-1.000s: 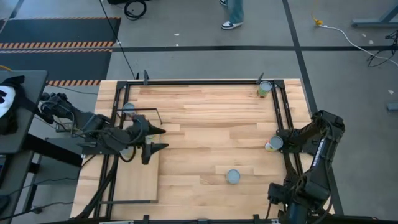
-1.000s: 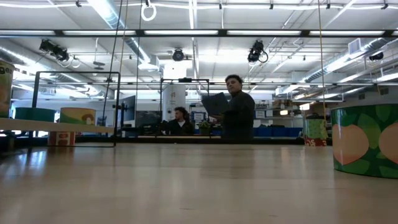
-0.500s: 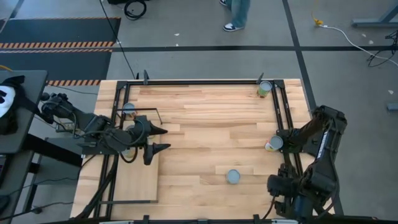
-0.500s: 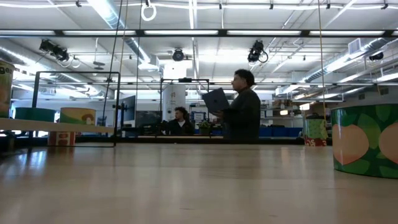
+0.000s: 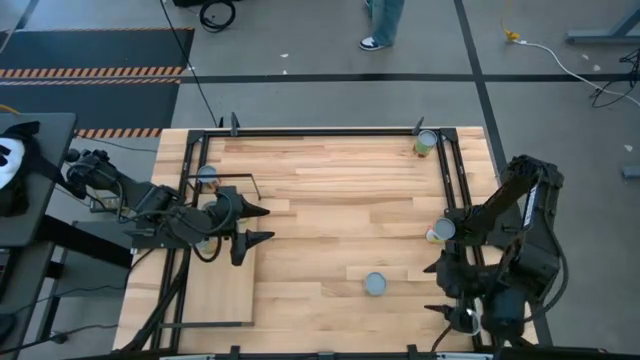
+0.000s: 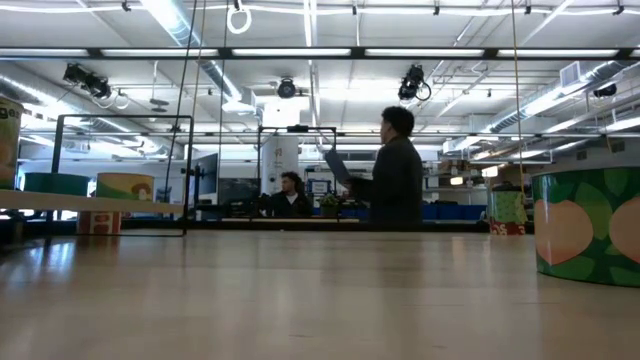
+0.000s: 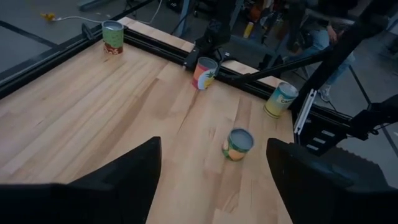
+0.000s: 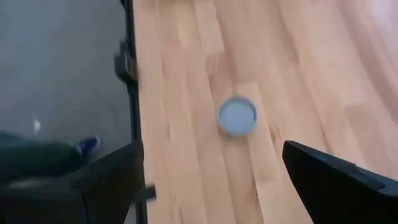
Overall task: Pick and place cans onto a shelf
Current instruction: Put the canned carrots on the shelf
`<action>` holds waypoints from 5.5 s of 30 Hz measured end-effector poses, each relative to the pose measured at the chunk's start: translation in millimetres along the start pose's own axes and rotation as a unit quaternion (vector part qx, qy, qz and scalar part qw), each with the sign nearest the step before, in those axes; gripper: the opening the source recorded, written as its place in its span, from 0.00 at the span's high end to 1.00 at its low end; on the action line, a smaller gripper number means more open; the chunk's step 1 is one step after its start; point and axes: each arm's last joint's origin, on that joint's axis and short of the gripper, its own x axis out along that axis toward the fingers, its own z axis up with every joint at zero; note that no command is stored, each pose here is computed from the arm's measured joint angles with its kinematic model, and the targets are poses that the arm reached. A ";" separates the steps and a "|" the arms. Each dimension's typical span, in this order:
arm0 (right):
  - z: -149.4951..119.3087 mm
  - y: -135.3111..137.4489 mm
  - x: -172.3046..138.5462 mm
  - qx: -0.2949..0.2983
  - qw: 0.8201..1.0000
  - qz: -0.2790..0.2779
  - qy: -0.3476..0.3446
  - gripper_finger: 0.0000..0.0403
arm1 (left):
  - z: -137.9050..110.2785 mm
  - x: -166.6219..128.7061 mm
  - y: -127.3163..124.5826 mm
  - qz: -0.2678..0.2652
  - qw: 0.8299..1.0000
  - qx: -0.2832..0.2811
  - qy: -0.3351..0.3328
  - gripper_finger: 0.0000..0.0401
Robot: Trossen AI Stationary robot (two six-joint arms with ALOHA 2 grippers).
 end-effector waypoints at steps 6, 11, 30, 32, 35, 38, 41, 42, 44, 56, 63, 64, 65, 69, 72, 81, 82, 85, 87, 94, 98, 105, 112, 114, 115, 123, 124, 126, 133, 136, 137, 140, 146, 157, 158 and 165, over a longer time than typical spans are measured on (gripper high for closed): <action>1.2 -6.6 -15.7 0.009 0.999 0.012 -0.052 0.06 | 0.0 0.0 0.0 0.000 1.000 0.000 0.000 0.27; -4.2 -6.8 -20.1 0.003 0.999 0.019 -0.040 0.06 | -0.1 0.0 0.0 0.000 1.000 0.000 0.000 0.27; -38.5 1.7 -23.7 0.027 0.989 0.025 0.142 0.06 | -0.1 0.0 0.0 0.000 1.000 0.000 0.000 0.27; -38.9 1.9 -23.7 0.025 0.988 0.026 0.148 0.06 | -0.1 0.0 0.0 0.000 1.000 0.000 0.001 0.27; -39.7 2.0 -24.0 0.026 0.986 0.029 0.162 0.06 | -0.1 0.0 0.1 0.000 1.000 0.000 0.001 0.27; -40.5 2.3 -24.4 0.029 0.985 0.030 0.167 0.06 | -0.1 0.0 0.0 0.000 1.000 0.000 0.001 0.27; -42.0 2.8 -25.8 0.030 0.987 0.030 0.157 0.06 | -0.1 0.0 0.0 0.000 1.000 0.000 0.001 0.27; -43.2 3.2 -26.8 0.031 0.988 0.030 0.150 0.06 | -0.1 0.0 0.0 0.000 1.000 0.000 0.001 0.27; -46.4 3.8 -29.8 0.038 0.989 0.031 0.137 0.06 | -0.1 0.0 0.0 0.000 1.000 0.000 0.001 0.27; -69.3 6.3 -23.0 0.072 0.976 -0.001 0.205 0.05 | -0.1 0.0 0.1 0.000 1.000 0.000 0.000 0.27; -96.6 16.4 21.7 0.111 0.962 0.005 0.251 0.04 | -0.1 0.0 0.0 0.000 1.000 0.000 0.001 0.27; -99.6 17.9 29.1 0.113 0.959 0.007 0.258 0.04 | -0.1 0.0 0.0 0.000 1.000 0.000 0.001 0.27; -102.8 19.2 36.5 0.111 0.957 0.010 0.269 0.04 | -0.2 0.1 0.0 0.000 1.000 0.001 0.001 0.27; -116.8 22.7 60.5 0.076 0.942 -0.019 0.326 0.05 | -0.2 0.1 0.0 0.000 1.000 0.001 0.001 0.27; -125.2 28.0 66.1 0.046 0.944 -0.037 0.325 0.06 | -0.2 0.1 0.0 0.000 1.000 0.001 0.001 0.27; -146.3 40.7 65.8 -0.030 0.947 -0.028 0.319 0.06 | -0.1 0.1 -0.1 0.000 1.000 0.001 0.001 0.27; -146.5 41.0 65.7 -0.030 0.948 -0.027 0.316 0.06 | -0.1 0.1 0.0 0.000 1.000 0.000 0.001 0.27; -146.3 40.4 65.5 -0.039 0.950 -0.027 0.308 0.06 | -0.1 0.1 0.0 0.000 1.000 0.001 0.001 0.27; -146.4 39.4 65.4 -0.042 0.950 -0.032 0.309 0.05 | -0.1 0.1 -0.1 0.000 1.000 0.000 0.001 0.27; -143.0 38.5 67.9 -0.035 0.950 -0.037 0.309 0.02 | -0.2 0.1 -0.1 0.000 1.000 0.000 0.001 0.27; -142.4 37.1 68.7 -0.040 0.955 -0.044 0.290 0.01 | -0.1 0.1 0.0 0.000 1.000 0.000 0.001 0.27; -151.1 32.7 79.4 -0.039 0.953 -0.042 0.297 0.01 | -0.1 0.1 0.0 0.000 1.000 0.000 0.001 0.27; -165.2 23.7 96.3 -0.014 0.943 -0.045 0.328 0.01 | -0.2 0.1 -0.1 0.000 1.000 0.001 0.001 0.27; -165.8 20.4 99.3 -0.007 0.939 -0.056 0.339 0.02 | -0.1 0.1 0.0 0.000 1.000 0.000 0.001 0.27; -165.2 19.6 100.6 -0.003 0.937 -0.058 0.345 0.03 | -0.1 0.1 0.0 0.000 1.000 0.000 0.001 0.27; -155.7 19.0 106.8 0.007 0.931 -0.056 0.360 0.24 | -0.1 0.1 -0.1 0.000 1.000 0.001 0.000 0.27; -152.9 19.5 107.7 0.004 0.931 -0.052 0.362 0.24 | -0.1 0.1 0.0 0.000 1.000 0.000 0.000 0.27; -143.8 21.5 109.4 0.003 0.930 -0.042 0.366 0.24 | -0.1 0.1 -0.1 0.000 1.000 0.000 0.000 0.27; -71.8 17.2 117.2 0.052 0.935 -0.053 0.346 0.24 | -0.2 0.1 -0.1 0.000 1.000 0.000 0.001 0.27; -27.1 8.3 122.9 0.090 0.945 -0.053 0.310 0.24 | -0.2 0.1 -0.1 0.000 1.000 0.001 0.001 0.27; -11.0 3.5 124.4 0.106 0.947 -0.052 0.298 0.24 | -0.2 0.1 -0.1 0.000 1.000 0.000 0.001 0.27; 35.6 -15.0 126.4 0.149 0.953 -0.061 0.255 0.24 | 2.0 0.1 -1.0 0.000 1.000 -0.007 -0.012 0.27; 111.3 -65.0 125.5 0.224 0.960 -0.094 0.141 0.23 | 6.4 0.3 -3.0 -0.016 0.999 -0.024 -0.025 0.27; 177.9 -134.7 165.4 0.245 0.962 -0.121 0.023 0.23 | 12.5 -2.7 -3.9 -0.017 0.995 0.087 -0.053 0.27; 183.2 -134.5 175.1 0.238 0.965 -0.111 0.023 0.23 | 13.7 -3.6 -3.7 -0.013 0.993 0.102 -0.056 0.27; 216.2 -122.2 217.9 0.164 0.979 -0.102 0.066 0.23 | 32.8 -22.7 1.2 0.028 0.984 0.170 -0.037 0.27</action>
